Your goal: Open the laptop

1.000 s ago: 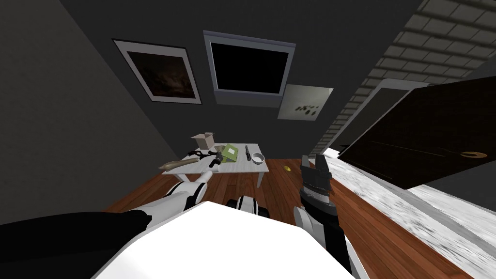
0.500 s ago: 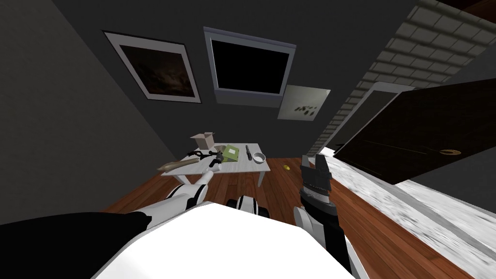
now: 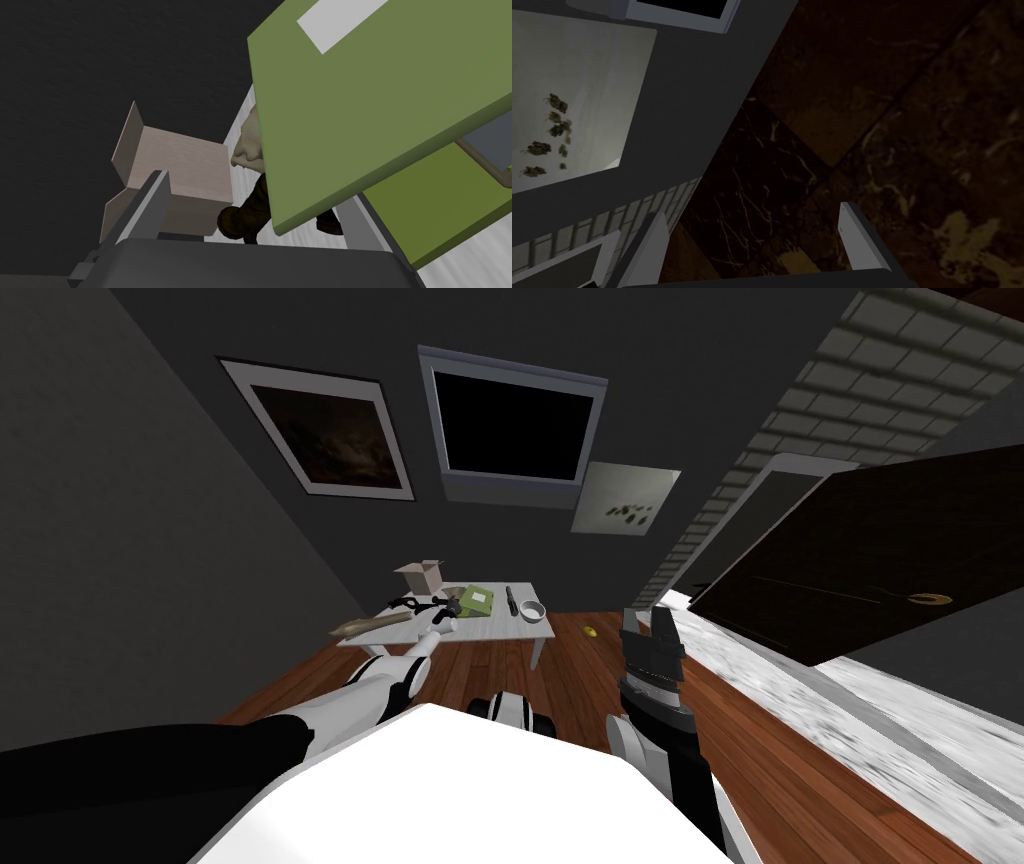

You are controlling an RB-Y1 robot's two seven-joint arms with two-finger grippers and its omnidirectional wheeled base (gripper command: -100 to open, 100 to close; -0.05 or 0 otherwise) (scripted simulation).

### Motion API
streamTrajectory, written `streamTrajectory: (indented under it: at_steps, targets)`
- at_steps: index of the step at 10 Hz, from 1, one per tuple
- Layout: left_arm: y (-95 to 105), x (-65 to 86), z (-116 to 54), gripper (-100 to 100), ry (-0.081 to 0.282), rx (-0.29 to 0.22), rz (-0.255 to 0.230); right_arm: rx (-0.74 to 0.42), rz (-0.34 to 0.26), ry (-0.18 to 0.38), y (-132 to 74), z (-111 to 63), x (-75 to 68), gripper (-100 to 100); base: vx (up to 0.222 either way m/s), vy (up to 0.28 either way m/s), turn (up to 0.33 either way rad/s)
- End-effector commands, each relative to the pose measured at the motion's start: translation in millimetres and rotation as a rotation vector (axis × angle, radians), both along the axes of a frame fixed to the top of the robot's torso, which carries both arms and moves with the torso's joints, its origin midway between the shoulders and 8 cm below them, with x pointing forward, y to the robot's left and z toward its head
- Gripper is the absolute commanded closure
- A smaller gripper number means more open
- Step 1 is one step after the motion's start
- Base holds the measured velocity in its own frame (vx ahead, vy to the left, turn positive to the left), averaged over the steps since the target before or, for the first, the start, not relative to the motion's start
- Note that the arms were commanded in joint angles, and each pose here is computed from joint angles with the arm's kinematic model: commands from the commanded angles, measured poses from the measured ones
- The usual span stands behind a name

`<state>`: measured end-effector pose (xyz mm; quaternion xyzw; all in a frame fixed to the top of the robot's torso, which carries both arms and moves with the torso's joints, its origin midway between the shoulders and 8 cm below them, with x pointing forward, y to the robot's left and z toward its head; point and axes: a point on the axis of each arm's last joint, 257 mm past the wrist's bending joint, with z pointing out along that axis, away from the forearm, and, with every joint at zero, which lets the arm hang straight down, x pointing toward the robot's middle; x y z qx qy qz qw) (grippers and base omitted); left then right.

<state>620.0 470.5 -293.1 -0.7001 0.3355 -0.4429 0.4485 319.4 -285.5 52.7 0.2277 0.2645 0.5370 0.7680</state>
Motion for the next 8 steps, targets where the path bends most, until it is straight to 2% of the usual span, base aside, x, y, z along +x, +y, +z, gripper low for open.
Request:
streamTrajectory:
  at_steps: [1,2,3,8]
  targets:
    - [2.8,3.1,10.8,-100,-0.010,0.002,0.000,0.000,0.000,0.000,0.0,0.0,0.0,0,-0.009,-0.002,0.001]
    - [1.2,1.9,6.9,-100,-0.005,-0.001,0.000,0.000,0.000,0.000,0.0,0.0,0.0,0,0.000,0.000,0.000]
    - [1.1,1.6,6.2,0,-0.002,-0.001,0.000,0.000,0.000,0.000,0.0,0.0,0.0,0,0.000,0.000,0.000]
    - [1.1,1.6,6.2,0,-0.002,-0.001,0.000,0.000,0.000,0.000,0.0,0.0,0.0,0,0.000,0.000,0.000]
